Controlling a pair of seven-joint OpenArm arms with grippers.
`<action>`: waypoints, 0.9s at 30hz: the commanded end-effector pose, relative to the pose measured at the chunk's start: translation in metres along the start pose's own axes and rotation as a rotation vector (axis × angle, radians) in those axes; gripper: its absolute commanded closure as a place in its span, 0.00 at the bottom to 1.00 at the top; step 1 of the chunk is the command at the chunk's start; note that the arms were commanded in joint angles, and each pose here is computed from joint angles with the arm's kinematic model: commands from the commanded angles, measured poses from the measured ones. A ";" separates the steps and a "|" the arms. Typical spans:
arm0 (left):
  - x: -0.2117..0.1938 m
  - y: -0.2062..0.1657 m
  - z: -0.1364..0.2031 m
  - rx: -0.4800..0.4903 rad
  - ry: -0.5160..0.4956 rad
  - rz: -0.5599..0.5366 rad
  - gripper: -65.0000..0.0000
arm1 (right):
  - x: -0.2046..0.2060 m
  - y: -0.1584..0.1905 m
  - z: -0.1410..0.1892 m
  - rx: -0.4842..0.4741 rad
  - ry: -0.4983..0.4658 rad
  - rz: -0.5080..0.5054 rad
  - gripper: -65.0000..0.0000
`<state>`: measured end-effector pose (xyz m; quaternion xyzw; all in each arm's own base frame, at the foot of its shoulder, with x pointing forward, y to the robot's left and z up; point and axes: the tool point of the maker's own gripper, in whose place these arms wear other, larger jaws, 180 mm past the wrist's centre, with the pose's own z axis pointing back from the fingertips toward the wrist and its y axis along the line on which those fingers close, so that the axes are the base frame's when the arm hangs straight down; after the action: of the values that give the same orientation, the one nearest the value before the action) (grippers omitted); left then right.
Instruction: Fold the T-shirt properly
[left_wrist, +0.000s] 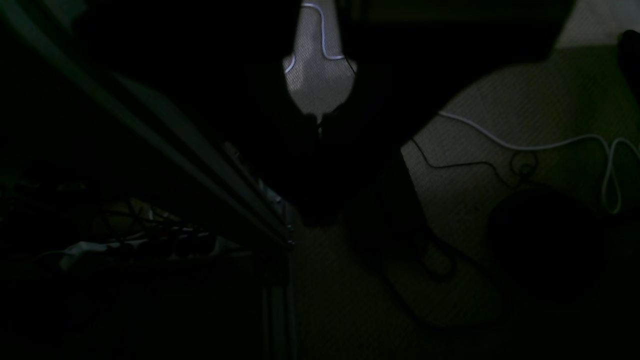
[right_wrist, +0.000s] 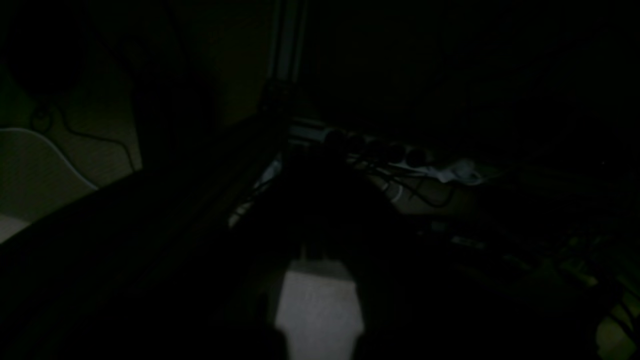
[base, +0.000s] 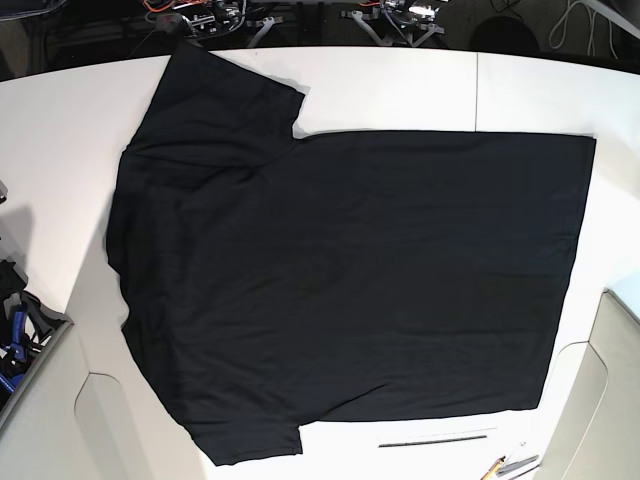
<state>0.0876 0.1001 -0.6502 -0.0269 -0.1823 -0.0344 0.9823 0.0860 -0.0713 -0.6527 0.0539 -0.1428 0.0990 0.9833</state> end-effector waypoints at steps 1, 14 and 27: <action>0.008 -0.004 -0.001 -0.004 -0.027 0.004 1.00 | 0.010 -0.001 -0.001 -0.007 -0.030 -0.004 1.00; 0.017 -0.005 -0.001 -0.006 -0.051 0.005 1.00 | 0.009 -0.001 -0.001 -0.006 -0.030 -0.004 1.00; 0.017 -0.005 -0.001 -0.006 -0.051 0.005 1.00 | 0.009 -0.001 -0.001 -0.007 -0.030 -0.004 1.00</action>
<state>0.0976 0.0973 -0.6473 -0.0294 -0.1959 -0.0339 0.9796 0.0865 -0.0712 -0.6526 0.0541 -0.1442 0.0972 0.9833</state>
